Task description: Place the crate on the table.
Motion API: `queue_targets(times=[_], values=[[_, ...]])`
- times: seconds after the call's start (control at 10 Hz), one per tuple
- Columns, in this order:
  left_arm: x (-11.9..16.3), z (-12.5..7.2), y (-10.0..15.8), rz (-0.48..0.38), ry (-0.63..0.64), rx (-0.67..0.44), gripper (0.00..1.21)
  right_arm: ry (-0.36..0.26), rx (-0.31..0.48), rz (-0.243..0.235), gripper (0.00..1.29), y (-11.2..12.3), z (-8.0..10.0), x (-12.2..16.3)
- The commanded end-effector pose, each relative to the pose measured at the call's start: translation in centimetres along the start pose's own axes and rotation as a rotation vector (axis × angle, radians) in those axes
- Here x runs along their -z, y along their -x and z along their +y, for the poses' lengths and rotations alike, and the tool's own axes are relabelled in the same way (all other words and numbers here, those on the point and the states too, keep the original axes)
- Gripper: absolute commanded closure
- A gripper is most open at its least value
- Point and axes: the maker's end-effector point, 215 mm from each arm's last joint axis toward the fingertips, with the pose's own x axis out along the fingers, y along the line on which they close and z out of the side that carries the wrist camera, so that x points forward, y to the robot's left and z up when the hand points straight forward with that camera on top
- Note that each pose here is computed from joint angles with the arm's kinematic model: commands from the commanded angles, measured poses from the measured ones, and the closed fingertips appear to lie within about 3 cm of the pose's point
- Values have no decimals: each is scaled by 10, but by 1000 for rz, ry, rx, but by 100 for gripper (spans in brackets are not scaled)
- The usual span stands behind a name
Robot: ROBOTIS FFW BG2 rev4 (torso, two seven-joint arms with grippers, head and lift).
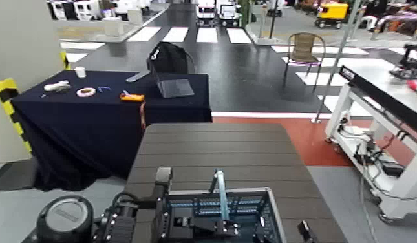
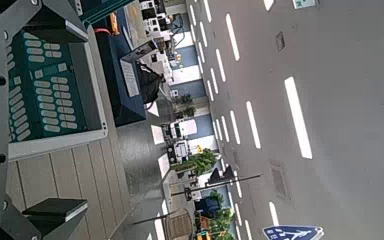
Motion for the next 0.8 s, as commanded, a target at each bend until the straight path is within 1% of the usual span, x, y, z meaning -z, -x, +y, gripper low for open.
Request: queue_targets(times=[0.1,0.5,0.8], values=[[0,1,0,0,5,1,120,1,-2,1,13,0,0,1],[-9,4,-3,-9,11,-2,120,1,-3,2,13,0,1,1],[-26,17,-10,-19,21,-30,120,-2,-7,2,13,0,3,1]])
